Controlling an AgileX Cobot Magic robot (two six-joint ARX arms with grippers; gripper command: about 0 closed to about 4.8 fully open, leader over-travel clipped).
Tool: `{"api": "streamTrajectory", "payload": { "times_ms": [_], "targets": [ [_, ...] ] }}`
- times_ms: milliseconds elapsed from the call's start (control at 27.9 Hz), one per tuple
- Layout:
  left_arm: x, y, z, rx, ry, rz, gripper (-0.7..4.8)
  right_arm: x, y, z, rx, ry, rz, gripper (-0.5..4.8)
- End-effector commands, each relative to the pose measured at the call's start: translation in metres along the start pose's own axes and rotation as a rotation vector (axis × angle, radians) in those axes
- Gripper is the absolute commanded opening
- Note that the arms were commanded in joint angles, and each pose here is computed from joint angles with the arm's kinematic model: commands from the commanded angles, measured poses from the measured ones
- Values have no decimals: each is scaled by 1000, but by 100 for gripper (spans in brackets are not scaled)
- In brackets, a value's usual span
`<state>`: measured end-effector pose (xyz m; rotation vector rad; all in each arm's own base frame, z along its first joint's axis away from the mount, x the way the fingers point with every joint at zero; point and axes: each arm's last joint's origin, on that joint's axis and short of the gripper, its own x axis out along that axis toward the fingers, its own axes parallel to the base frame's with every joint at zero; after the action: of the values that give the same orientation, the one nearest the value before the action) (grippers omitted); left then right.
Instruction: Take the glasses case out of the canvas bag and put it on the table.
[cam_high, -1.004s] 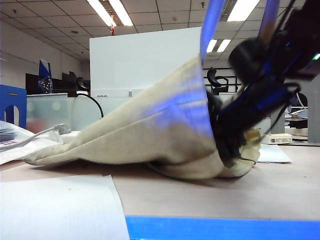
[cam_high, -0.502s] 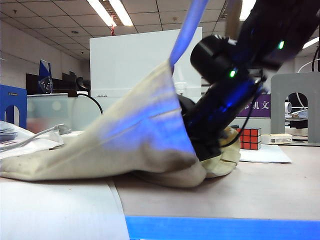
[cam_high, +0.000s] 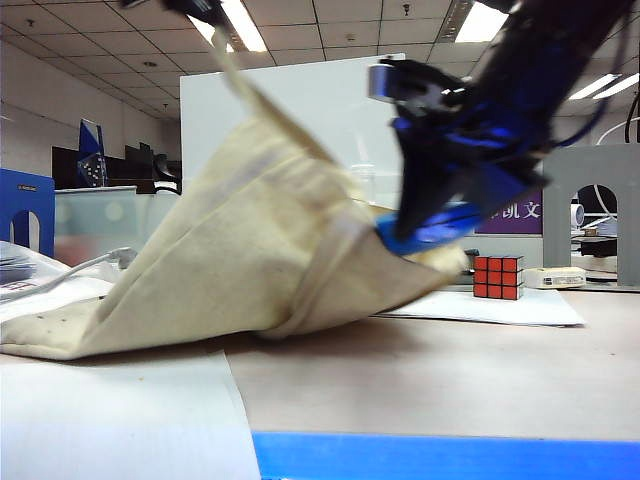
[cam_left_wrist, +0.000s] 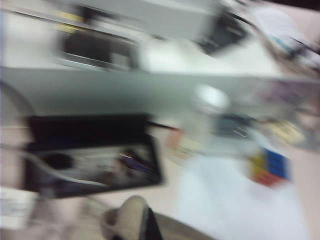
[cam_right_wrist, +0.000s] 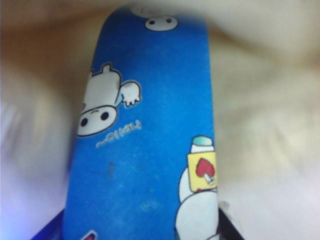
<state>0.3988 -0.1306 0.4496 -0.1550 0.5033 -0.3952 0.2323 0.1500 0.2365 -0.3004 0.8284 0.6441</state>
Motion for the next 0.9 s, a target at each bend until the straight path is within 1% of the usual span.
{"api": "streamTrajectory", "payload": {
  "times_ms": [36, 108, 143, 215, 251, 287, 359, 466, 502, 538, 574, 609, 645, 681, 717, 753, 789, 825, 860, 896],
  "targets": [
    [7, 43, 2, -44, -5, 122, -5, -17, -7, -10, 7, 72, -95, 232],
    [23, 63, -13, -78, 107, 212, -5, -30, -23, -12, 60, 52, -143, 233],
    [34, 69, -24, -90, 182, 263, -5, -36, -33, -14, 92, 44, -184, 232],
    [46, 75, -39, -120, 274, 284, -5, -41, -50, -17, 145, 39, -236, 232],
    [50, 75, -44, -134, 311, 270, -5, -41, -60, -20, 176, 35, -257, 232],
    [53, 73, -49, -141, 339, 248, -5, -39, -72, -23, 211, 26, -272, 233],
    [62, 63, -59, -154, 374, 173, -5, -32, -89, -30, 258, 17, -268, 232],
    [68, 46, -63, -143, 388, 84, -5, -16, -114, -46, 350, 55, -271, 232],
    [70, 37, -64, -132, 382, 50, -5, -11, -120, -50, 368, 74, -274, 233],
    [71, 31, -63, -127, 373, 18, -5, -3, -127, -55, 388, 98, -275, 236],
    [70, 24, -61, -124, 365, -44, -5, 3, -131, -58, 407, 111, -267, 258],
    [70, 17, -60, -122, 360, -94, -4, 8, -135, -61, 424, 119, -247, 300],
    [69, 9, -59, -124, 348, -166, -2, 14, -138, -64, 447, 118, -213, 365],
    [68, 3, -57, -125, 340, -236, 2, 19, -140, -66, 464, 117, -192, 420],
    [67, -4, -55, -124, 335, -337, 16, 22, -141, -67, 468, 116, -182, 458],
    [67, -11, -53, -125, 328, -449, 62, 23, -141, -67, 469, 113, -172, 469],
    [64, -20, -48, -132, 312, -595, 152, 23, -141, -65, 470, 96, -151, 470],
    [63, -24, -43, -160, 296, -691, 231, 20, -139, -62, 483, 77, -132, 477],
    [62, -31, -38, -195, 277, -751, 315, 17, -139, -58, 490, 55, -118, 479],
    [61, -40, -30, -228, 246, -822, 422, 12, -140, -52, 495, 23, -107, 479]
  ]
}}
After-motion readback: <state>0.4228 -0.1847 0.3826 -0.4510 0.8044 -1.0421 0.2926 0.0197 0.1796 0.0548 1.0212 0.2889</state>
